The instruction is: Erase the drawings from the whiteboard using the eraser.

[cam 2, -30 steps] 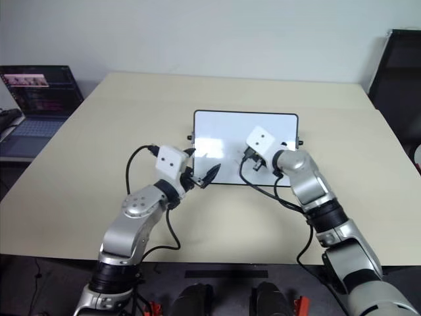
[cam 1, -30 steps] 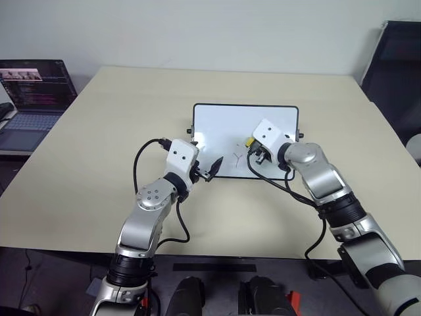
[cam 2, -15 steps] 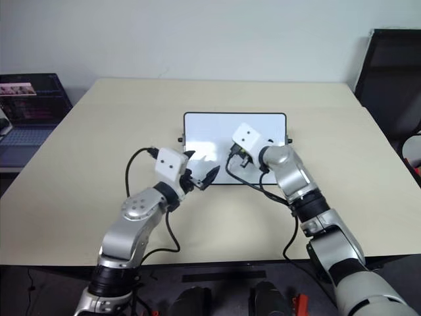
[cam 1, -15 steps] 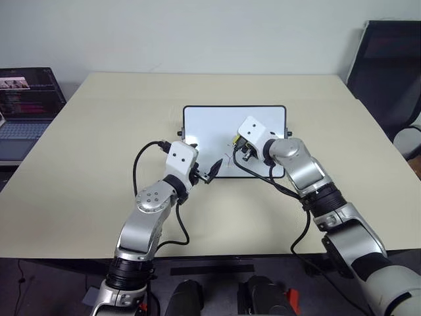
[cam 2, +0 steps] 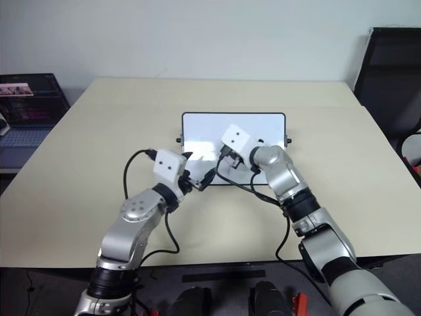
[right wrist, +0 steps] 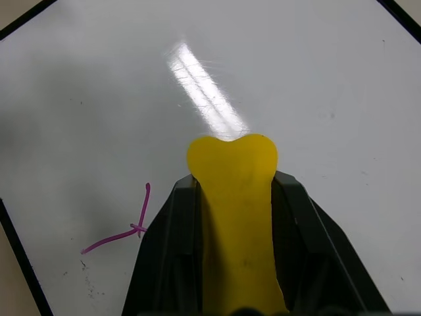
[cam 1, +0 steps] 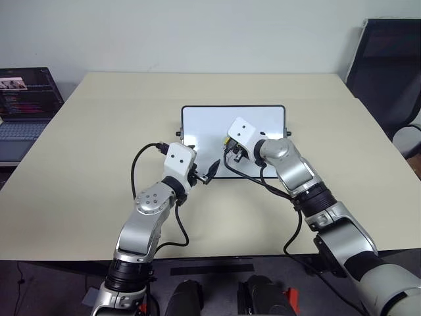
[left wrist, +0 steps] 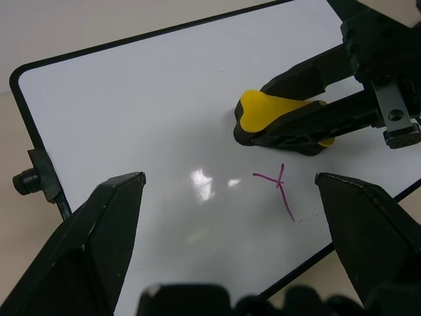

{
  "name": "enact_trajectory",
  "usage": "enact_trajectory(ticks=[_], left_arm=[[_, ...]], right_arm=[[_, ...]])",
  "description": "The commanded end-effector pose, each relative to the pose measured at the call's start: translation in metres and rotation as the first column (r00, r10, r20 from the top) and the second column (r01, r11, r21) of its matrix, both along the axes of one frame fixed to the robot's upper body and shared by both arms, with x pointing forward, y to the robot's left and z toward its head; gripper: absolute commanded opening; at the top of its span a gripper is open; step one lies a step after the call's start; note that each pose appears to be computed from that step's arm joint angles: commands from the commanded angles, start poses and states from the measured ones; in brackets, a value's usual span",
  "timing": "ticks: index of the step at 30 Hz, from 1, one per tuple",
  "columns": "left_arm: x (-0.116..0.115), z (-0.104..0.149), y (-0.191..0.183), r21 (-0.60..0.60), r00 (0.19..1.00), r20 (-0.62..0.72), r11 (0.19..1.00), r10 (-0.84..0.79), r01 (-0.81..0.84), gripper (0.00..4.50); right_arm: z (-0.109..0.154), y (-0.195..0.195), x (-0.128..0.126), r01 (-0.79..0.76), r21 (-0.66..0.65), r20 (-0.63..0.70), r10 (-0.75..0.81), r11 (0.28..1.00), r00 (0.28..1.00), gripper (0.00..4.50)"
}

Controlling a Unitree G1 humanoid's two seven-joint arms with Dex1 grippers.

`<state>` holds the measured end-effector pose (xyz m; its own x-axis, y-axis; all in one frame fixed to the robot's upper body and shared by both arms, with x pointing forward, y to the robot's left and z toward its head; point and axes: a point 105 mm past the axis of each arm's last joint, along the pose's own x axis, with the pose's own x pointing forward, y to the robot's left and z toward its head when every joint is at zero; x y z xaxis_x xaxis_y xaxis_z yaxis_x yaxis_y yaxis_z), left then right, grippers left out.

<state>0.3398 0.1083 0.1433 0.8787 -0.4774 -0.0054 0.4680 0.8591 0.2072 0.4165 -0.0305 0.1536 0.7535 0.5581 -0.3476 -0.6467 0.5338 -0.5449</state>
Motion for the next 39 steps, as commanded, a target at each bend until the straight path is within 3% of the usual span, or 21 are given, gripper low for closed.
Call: enact_trajectory(ticks=[1, 23, 27, 33, 39], left_arm=[[-0.003, 0.018, 0.0, -0.014, 0.998, 0.069, 1.0, 0.001, 0.0, 4.5], [-0.001, 0.02, -0.001, -0.015, 0.998, 0.07, 1.0, -0.005, 0.006, 4.5], [0.001, 0.021, -0.003, -0.014, 0.997, 0.07, 1.0, -0.012, 0.013, 4.5], [0.002, 0.021, -0.008, -0.012, 0.997, 0.068, 0.999, -0.039, 0.04, 4.5], [0.004, 0.021, -0.013, -0.011, 0.996, 0.067, 0.998, -0.065, 0.065, 4.5]], right_arm=[[-0.017, -0.006, -0.001, 0.021, -0.022, -0.047, -0.022, 1.0, 0.999, 1.06], [-0.022, -0.009, -0.005, 0.027, -0.02, -0.063, -0.028, 0.999, 0.998, 1.06], [-0.011, -0.012, -0.001, 0.051, 0.009, -0.036, -0.051, 0.999, 0.998, 1.06], [0.026, -0.022, 0.007, 0.106, 0.087, 0.03, -0.109, 0.991, 0.994, 1.06], [0.045, -0.028, 0.0, 0.122, 0.121, 0.049, -0.129, 0.985, 0.99, 1.06]])
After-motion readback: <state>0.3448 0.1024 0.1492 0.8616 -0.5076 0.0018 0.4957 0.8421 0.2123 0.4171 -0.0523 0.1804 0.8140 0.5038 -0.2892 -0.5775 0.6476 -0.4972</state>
